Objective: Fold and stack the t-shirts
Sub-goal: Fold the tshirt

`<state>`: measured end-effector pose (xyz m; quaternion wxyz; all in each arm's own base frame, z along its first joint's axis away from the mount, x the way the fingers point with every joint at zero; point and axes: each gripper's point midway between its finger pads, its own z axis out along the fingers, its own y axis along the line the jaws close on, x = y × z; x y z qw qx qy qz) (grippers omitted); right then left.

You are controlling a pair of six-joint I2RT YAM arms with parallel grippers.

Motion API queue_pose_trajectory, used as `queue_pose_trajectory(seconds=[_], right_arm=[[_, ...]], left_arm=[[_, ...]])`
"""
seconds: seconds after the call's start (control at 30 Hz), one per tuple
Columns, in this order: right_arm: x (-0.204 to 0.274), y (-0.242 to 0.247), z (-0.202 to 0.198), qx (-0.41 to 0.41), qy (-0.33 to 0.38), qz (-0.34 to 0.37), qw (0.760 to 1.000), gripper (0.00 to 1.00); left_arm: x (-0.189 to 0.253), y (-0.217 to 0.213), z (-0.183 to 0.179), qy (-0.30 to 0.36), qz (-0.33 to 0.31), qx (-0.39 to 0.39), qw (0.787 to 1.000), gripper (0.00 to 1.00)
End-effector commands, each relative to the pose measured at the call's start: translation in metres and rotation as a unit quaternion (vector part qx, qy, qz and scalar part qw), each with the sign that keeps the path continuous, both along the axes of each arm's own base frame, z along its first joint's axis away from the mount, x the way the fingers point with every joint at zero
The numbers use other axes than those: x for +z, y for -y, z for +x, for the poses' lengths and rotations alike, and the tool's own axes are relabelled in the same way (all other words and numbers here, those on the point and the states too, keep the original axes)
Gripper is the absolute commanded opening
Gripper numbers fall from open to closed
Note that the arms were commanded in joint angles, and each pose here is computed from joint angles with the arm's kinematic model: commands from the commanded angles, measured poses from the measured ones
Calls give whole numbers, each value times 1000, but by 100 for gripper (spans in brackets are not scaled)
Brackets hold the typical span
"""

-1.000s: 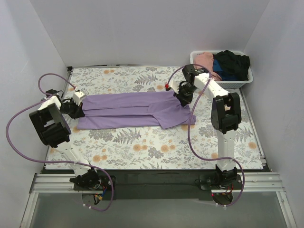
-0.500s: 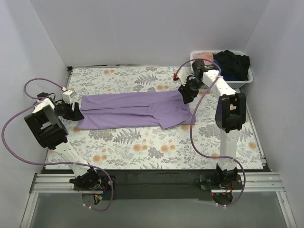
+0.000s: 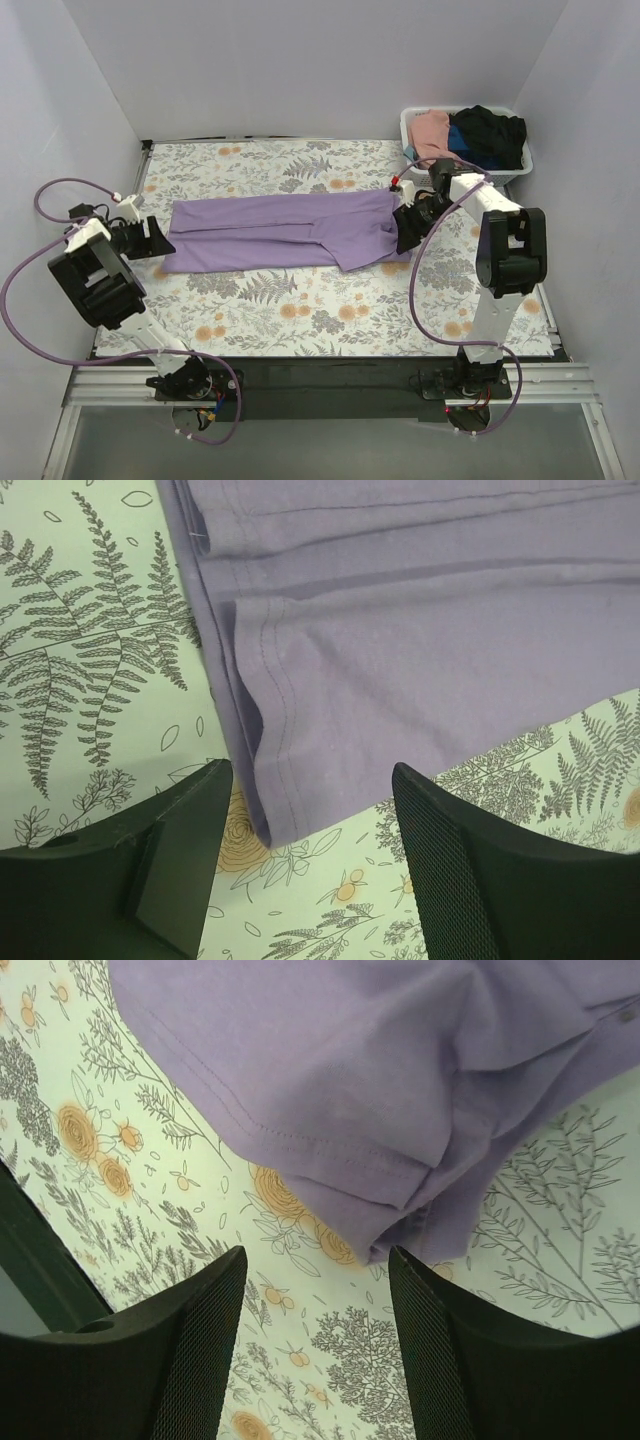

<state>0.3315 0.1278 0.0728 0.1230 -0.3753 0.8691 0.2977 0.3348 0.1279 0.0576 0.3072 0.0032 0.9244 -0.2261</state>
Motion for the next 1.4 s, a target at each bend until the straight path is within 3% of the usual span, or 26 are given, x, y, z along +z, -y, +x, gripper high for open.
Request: queue_pose_trajectory(seconds=[0.0, 0.23, 0.73, 1.0, 1.3, 1.37], right_arm=[[3, -9, 11, -15, 21, 26, 999, 65], [-14, -11, 11, -16, -1, 28, 999, 64], [-32, -8, -1, -7, -30, 20, 999, 43], [-35, -8, -2, -2, -34, 18, 999, 34], [-34, -7, -5, 2, -34, 17, 999, 34], [-34, -7, -6, 2, -37, 18, 999, 33]], left_arm=[[6, -9, 12, 16, 10, 25, 1000, 63], [-11, -16, 15, -8, 29, 24, 999, 61], [-19, -5, 30, -21, 48, -8, 999, 48], [-12, -6, 32, -25, 53, -17, 998, 18], [-14, -2, 17, -45, 58, -24, 997, 21], [-17, 0, 15, -50, 55, -25, 997, 26]])
